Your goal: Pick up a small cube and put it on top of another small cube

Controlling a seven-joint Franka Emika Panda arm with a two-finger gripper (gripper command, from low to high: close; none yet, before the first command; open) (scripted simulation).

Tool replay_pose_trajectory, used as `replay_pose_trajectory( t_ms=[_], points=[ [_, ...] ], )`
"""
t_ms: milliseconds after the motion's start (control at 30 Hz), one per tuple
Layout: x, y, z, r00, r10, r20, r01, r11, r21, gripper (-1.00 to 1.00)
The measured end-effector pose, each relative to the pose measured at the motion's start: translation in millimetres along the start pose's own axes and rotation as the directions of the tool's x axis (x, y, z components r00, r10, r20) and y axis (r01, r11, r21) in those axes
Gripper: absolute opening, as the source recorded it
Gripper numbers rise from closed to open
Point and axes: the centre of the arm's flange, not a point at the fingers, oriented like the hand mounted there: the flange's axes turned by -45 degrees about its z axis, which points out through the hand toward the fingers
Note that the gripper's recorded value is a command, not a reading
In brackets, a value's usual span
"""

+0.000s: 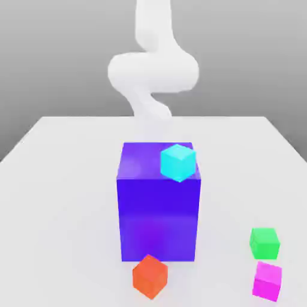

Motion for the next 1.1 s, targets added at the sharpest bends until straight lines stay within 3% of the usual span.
replay_pose_trajectory(
  t_ms=[233, 500, 900, 1067, 1100],
  points=[
    [-13, -50, 131, 0.953, -0.257, 0.162, 0.239, 0.964, 0.120, 0.00],
    [-72, -120, 262, 0.794, -0.541, 0.277, 0.465, 0.835, 0.296, 0.00],
    [-240, -215, 407, 0.392, -0.871, 0.296, 0.649, 0.490, 0.582, 0.00],
    [-292, -222, 456, 0.354, -0.890, 0.288, 0.653, 0.456, 0.604, 0.00],
    [-298, -222, 462, 0.354, -0.890, 0.289, 0.653, 0.456, 0.605, -1.00]
  ],
)
